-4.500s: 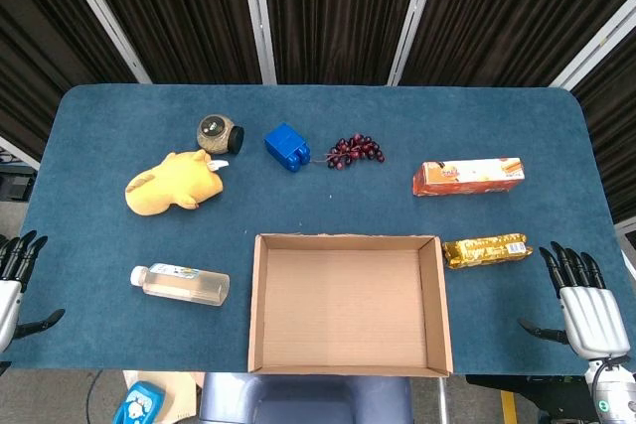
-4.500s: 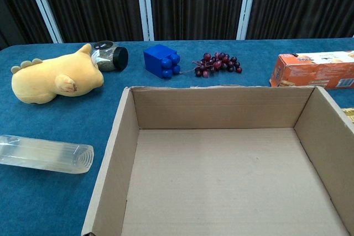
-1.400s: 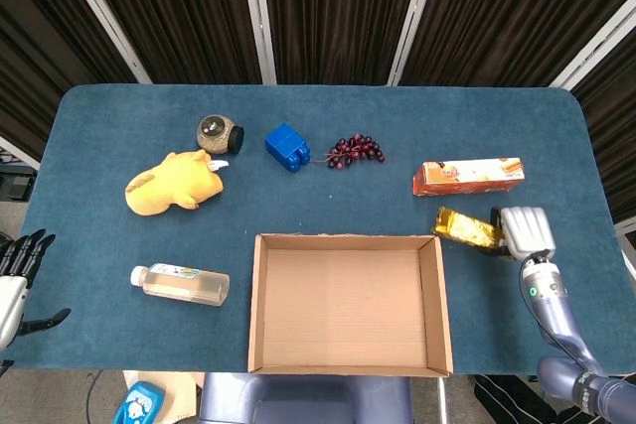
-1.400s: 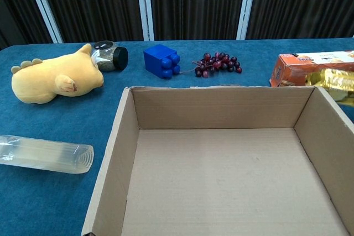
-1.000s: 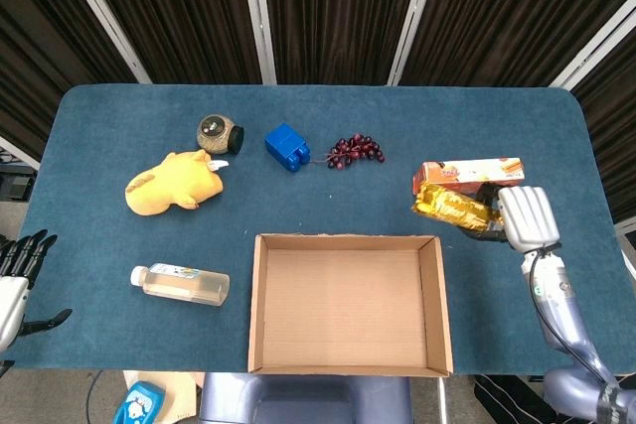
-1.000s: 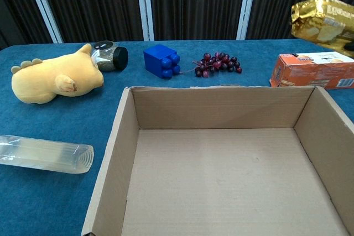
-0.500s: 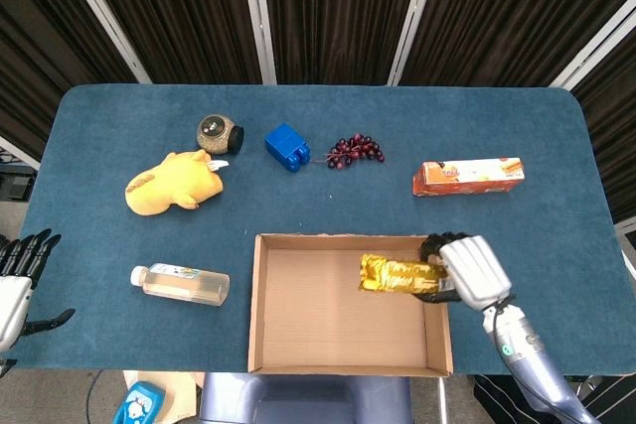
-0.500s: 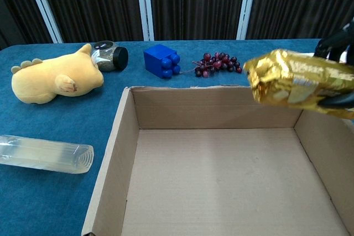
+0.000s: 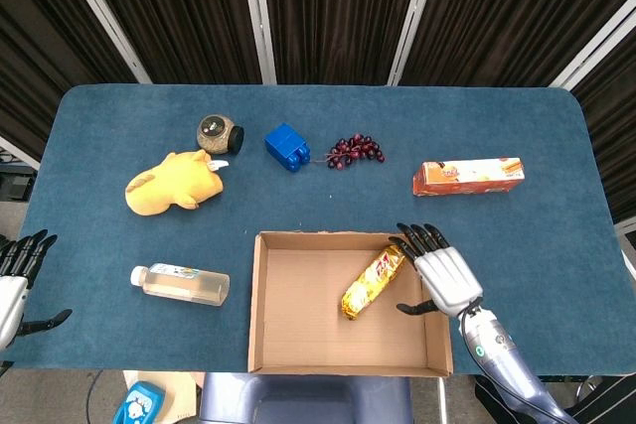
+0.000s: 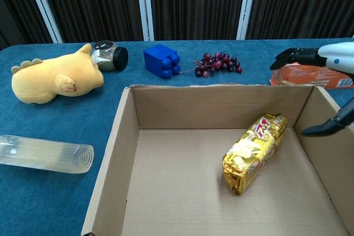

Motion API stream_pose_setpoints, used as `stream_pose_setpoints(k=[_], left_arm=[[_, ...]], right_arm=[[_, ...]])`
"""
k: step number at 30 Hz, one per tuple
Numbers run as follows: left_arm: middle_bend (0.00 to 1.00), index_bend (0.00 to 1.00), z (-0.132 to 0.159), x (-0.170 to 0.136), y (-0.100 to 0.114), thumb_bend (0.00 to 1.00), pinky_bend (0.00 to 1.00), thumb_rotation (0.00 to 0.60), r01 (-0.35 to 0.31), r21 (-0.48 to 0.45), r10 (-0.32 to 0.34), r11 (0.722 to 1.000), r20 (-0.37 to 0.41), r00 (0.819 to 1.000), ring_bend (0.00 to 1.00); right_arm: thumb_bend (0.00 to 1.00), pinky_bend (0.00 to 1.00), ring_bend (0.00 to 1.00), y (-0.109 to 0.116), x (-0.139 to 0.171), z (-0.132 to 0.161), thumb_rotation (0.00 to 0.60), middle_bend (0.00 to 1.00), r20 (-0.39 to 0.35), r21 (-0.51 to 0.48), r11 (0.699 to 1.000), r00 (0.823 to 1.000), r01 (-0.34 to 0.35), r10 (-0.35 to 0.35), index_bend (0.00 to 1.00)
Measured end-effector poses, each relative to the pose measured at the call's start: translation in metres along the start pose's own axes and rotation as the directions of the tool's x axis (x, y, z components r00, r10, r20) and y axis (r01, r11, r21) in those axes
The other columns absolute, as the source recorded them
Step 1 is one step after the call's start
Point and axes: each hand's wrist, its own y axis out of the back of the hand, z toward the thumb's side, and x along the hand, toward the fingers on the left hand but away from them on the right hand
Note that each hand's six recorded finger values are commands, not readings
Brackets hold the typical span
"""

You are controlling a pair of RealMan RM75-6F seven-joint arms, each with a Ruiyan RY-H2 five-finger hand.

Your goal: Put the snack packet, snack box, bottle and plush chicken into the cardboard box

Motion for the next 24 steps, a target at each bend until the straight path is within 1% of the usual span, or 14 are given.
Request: stream_pose_setpoints(k=[3,6,9,14,18,21,24], left_arm=[[0.0,0.0,-0.001,0.0,-0.001,0.06,0.0,0.6,0.005,-0.003,-0.005,1.0,-0.004,1.0,0.0],[0.0,0.0,-0.001,0.0,-0.001,0.06,0.0,0.6,0.008,-0.006,-0.008,1.0,-0.007,1.0,0.0],[0.0,0.0,-0.002,0.001,-0.001,0.06,0.0,0.6,0.013,-0.007,-0.013,1.0,-0.01,1.0,0.0],[0.0,0.0,-0.001,0.002,-0.003,0.06,0.0,0.6,0.021,-0.007,-0.021,1.0,-0.014,1.0,0.0],[0.0,0.0,-0.002,0.004,-0.005,0.06,0.0,0.6,0.028,-0.004,-0.028,1.0,-0.018,0.999,0.0],[0.0,0.0,-0.001,0.006,-0.006,0.06,0.0,0.6,0.032,-0.002,-0.032,1.0,-0.02,0.999,0.0],[0.0,0.0,-0.001,0.007,-0.007,0.06,0.0,0.6,0.033,-0.001,-0.033,0.999,-0.022,0.999,0.0]], right_arm=[[0.06,0.08,0.0,0.011,-0.011,-0.01,0.6,0.0,0.029,0.023,0.999,0.999,0.039,-0.04,0.11],[0.06,0.08,0.0,0.025,-0.025,-0.025,0.6,0.0,0.075,0.04,0.996,0.994,0.083,-0.085,0.11],[0.06,0.08,0.0,0.041,-0.04,-0.046,0.6,0.0,0.131,0.061,0.99,0.982,0.125,-0.132,0.12],[0.06,0.08,0.0,0.069,-0.063,-0.081,0.6,0.02,0.22,0.11,0.978,0.955,0.177,-0.198,0.12],[0.06,0.08,0.0,0.087,-0.08,-0.104,0.6,0.02,0.266,0.153,0.97,0.937,0.191,-0.227,0.12],[0.06,0.08,0.0,0.094,-0.092,-0.123,0.6,0.04,0.309,0.177,0.968,0.924,0.178,-0.227,0.13],[0.06,0.08,0.01,0.096,-0.104,-0.145,0.6,0.06,0.356,0.192,0.97,0.911,0.148,-0.21,0.13]])
